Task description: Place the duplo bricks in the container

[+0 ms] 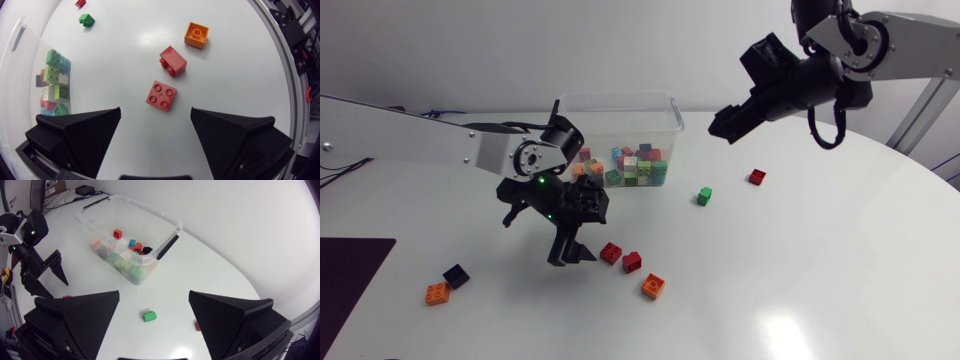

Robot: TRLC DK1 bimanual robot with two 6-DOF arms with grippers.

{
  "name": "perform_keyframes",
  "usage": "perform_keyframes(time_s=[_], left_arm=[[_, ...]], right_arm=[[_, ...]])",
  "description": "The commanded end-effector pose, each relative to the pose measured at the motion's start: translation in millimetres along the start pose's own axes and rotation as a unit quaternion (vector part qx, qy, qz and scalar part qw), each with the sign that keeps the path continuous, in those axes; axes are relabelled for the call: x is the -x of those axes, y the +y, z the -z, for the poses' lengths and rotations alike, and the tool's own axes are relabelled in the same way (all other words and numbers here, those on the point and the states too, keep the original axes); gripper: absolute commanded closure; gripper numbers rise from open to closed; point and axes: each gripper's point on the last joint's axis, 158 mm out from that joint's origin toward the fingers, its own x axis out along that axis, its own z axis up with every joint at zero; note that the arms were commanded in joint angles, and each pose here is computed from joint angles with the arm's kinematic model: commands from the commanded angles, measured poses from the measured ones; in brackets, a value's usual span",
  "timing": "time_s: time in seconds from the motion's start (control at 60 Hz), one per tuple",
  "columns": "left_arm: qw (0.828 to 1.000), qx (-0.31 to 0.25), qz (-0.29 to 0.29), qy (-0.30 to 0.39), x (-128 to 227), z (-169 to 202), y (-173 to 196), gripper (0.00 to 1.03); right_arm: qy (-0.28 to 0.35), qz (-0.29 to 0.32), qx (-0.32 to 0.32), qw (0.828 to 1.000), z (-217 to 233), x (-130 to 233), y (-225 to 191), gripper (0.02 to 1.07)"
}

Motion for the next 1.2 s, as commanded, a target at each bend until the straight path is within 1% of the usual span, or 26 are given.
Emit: perform_keyframes(time_s=[0.0,0.1,0.183,0.267,0.3,0.35,0.433,0.5,0.517,0.533,0.55,0.567,0.583,0.617,0.633,0.783,0.85,0.983,1.1,1.183], left_arm=[[0.999,-0.034,0.021,0.005,-11.2,-2.2,-1.5,0.07],[0.998,-0.045,0.043,0.009,-21.3,-7.0,-4.0,0.07],[0.997,-0.051,0.051,0.015,-30.1,-7.2,-2.4,0.09],[0.996,-0.057,0.059,0.020,-36.9,-4.8,-1.0,0.09],[0.996,-0.058,0.063,0.020,-38.1,-4.6,-0.3,0.12],[0.996,-0.057,0.069,0.023,-39.8,-3.2,-0.9,0.12],[0.994,-0.062,0.088,0.029,-42.1,0.4,-6.7,0.23],[0.992,-0.067,0.099,0.033,-42.4,2.9,-10.1,0.37],[0.992,-0.067,0.100,0.033,-42.6,3.0,-10.2,0.39],[0.992,-0.067,0.104,0.034,-43.5,3.1,-11.6,0.45],[0.992,-0.067,0.104,0.034,-43.8,3.1,-11.3,0.46],[0.992,-0.067,0.105,0.034,-44.2,3.3,-11.4,0.51],[0.991,-0.066,0.107,0.034,-44.6,3.4,-12.2,0.54],[0.991,-0.066,0.108,0.034,-45.6,3.6,-11.9,0.65],[0.991,-0.066,0.108,0.034,-45.6,3.6,-11.9,0.67],[0.990,-0.066,0.116,0.034,-48.1,2.1,-15.8,0.70],[0.990,-0.061,0.122,0.034,-47.0,1.2,-16.9,0.70],[0.989,-0.051,0.135,0.035,-40.1,1.5,-23.4,0.70],[0.990,-0.041,0.130,0.036,-26.8,3.1,-24.2,0.71],[0.992,-0.033,0.121,0.027,-11.1,0.4,-23.0,0.71]], right_arm=[[0.015,-0.003,0.019,1.000,21.9,7.0,2.8,0.07],[0.036,-0.003,0.017,0.999,47.5,6.4,-0.7,0.07],[0.046,-0.008,0.006,0.999,65.1,5.2,-3.6,0.07],[0.052,-0.009,-0.001,0.999,77.4,5.6,-6.7,0.07],[0.052,-0.009,-0.003,0.999,81.4,5.2,-8.3,0.07],[0.056,-0.007,-0.005,0.998,87.2,5.4,-12.4,0.07],[0.056,-0.002,-0.010,0.998,93.9,4.7,-20.3,0.07],[0.057,0.003,-0.014,0.998,98.1,3.4,-28.2,0.07],[0.057,0.003,-0.015,0.998,98.5,3.7,-29.0,0.07],[0.059,0.002,-0.018,0.998,100.8,2.3,-31.6,0.07],[0.058,0.002,-0.019,0.998,101.0,2.4,-33.6,0.07],[0.060,0.002,-0.021,0.998,103.0,1.5,-34.8,0.07],[0.060,0.002,-0.021,0.998,103.2,1.0,-35.7,0.07],[0.063,0.003,-0.024,0.998,106.3,-1.2,-38.7,0.07],[0.063,0.004,-0.025,0.998,107.4,-1.7,-39.9,0.07],[0.070,-0.007,-0.029,0.997,115.2,-15.6,-39.8,0.07],[0.078,-0.015,-0.025,0.997,118.9,-27.9,-38.3,0.07],[0.082,-0.055,-0.018,0.995,120.5,-53.8,-30.7,0.07],[0.090,-0.082,0.001,0.993,124.4,-75.0,-20.2,0.07],[0.093,-0.097,0.013,0.991,123.8,-88.2,-13.1,0.07]])
